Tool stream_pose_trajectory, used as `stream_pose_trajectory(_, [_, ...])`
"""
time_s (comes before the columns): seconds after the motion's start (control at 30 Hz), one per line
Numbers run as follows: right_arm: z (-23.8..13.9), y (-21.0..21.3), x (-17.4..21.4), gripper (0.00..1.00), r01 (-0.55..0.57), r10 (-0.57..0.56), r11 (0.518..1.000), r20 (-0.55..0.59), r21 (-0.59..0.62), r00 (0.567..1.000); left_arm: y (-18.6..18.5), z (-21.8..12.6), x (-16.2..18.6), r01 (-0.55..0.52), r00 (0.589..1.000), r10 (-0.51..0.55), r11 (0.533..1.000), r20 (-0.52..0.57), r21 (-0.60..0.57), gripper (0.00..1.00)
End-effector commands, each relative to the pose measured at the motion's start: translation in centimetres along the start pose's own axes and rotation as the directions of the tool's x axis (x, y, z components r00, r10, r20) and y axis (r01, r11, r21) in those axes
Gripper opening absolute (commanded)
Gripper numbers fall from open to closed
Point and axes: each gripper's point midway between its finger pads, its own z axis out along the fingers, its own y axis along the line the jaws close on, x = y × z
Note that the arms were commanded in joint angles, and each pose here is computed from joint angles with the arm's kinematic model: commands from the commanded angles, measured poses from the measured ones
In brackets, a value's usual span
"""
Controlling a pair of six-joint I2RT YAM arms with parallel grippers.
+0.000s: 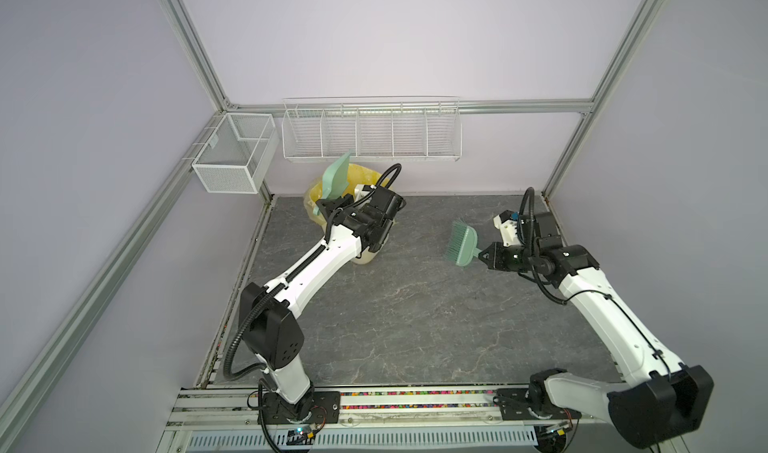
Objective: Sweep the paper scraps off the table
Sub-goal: 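Tip the dustpan over the bin with the left gripper to empty scraps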
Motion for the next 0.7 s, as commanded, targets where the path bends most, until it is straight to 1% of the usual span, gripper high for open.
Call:
stream_pose_trajectory(0.0, [-0.5,0.4,-0.1,0.07,0.017,-0.016,0.999,0.030,-0.030,0.999,1.4,-0.3,0.4,0.024,1.000,-0.024,0.999,-0.013,-0.031,0.00])
stream_pose_trajectory(0.23, [-0.5,0.3,-0.1,0.07,0.010,-0.009,0.999,0.028,-0.033,1.000,2.2,-0.5,0.4,0.086,0.996,-0.086,0.996,0.002,-0.022,0.00])
stream_pose_trajectory(0.43, [-0.6,0.3,-0.1,0.07,0.007,-0.006,0.999,0.027,-0.034,1.000,2.2,-0.7,0.4,0.118,0.993,-0.117,0.993,0.010,-0.017,0.00])
stream_pose_trajectory(0.57, [-0.7,0.2,-0.2,0.07,0.004,-0.003,1.000,0.026,-0.029,1.000,2.4,-1.1,0.2,0.193,0.980,-0.194,0.981,0.044,0.030,0.00])
stream_pose_trajectory(0.67, [-0.7,0.2,-0.2,0.07,0.003,-0.002,1.000,0.026,-0.027,1.000,1.9,-1.6,0.1,0.253,0.961,-0.265,0.958,0.074,0.137,0.00])
